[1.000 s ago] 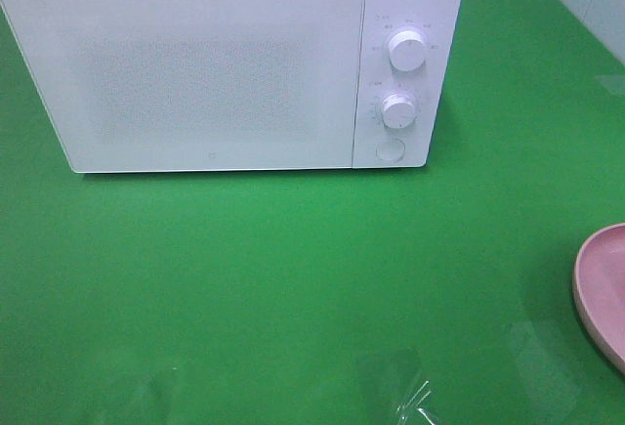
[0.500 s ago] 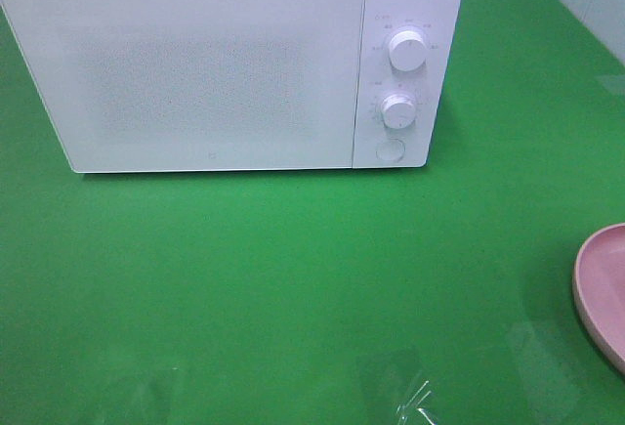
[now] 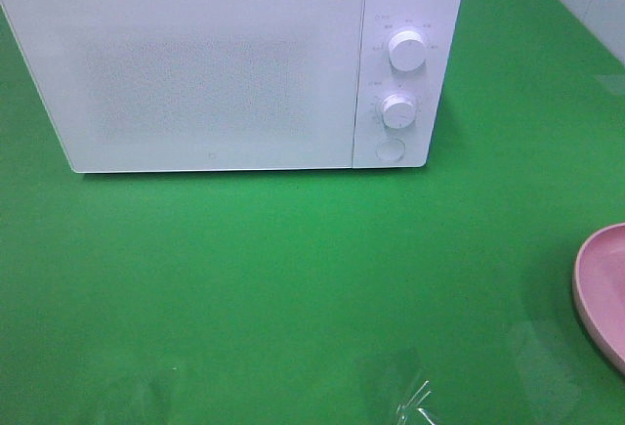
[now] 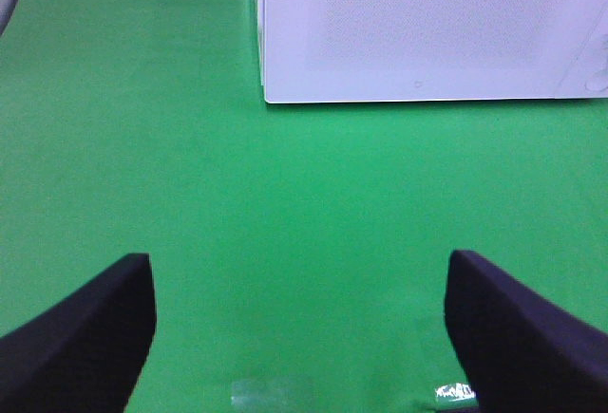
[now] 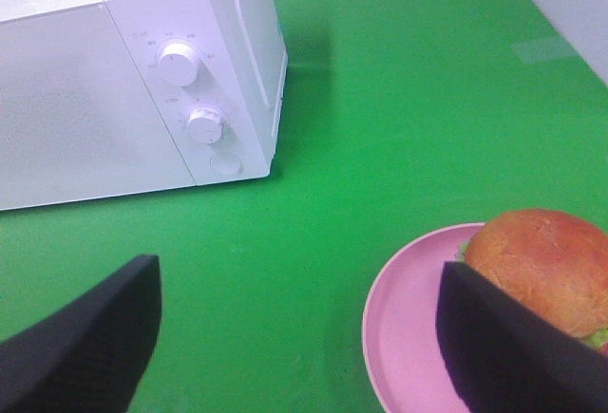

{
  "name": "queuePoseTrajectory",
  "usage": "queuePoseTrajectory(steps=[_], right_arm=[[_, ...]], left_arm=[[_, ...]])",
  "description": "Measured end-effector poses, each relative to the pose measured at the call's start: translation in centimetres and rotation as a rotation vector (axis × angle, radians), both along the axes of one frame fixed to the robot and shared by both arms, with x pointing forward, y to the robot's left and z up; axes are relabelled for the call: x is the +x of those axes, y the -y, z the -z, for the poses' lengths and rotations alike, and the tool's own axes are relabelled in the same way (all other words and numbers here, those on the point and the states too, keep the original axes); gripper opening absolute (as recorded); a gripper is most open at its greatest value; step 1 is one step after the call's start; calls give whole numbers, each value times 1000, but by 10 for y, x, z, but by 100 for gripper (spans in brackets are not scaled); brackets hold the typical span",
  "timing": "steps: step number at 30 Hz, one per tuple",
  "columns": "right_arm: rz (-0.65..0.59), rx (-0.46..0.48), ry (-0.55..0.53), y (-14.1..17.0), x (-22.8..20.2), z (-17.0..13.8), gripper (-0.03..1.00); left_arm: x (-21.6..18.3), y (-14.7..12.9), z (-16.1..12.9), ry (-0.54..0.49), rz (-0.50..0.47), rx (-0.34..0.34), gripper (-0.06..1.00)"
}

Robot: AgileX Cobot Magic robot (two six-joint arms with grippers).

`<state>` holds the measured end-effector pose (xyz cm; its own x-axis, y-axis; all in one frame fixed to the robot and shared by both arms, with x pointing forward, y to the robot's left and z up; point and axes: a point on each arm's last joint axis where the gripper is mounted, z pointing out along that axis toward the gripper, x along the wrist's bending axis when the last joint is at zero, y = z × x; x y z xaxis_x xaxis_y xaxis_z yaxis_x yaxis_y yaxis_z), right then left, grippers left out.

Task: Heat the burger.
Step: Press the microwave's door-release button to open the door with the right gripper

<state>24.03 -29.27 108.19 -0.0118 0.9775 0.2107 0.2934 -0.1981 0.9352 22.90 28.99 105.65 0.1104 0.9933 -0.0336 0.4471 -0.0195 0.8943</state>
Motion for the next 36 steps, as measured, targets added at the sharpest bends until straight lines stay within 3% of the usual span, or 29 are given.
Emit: queuePoseTrajectory(steps=[10,24,36], right_arm=[[7,16,-85,0,46,-7,75],[34,1,-22,2,94,-15,73],[45,-73,-63,5,134,-6,73]], left_arm=[[0,0,0,0,0,0,76],[0,0,0,2,0,0,76],[0,0,0,4,0,0,76]])
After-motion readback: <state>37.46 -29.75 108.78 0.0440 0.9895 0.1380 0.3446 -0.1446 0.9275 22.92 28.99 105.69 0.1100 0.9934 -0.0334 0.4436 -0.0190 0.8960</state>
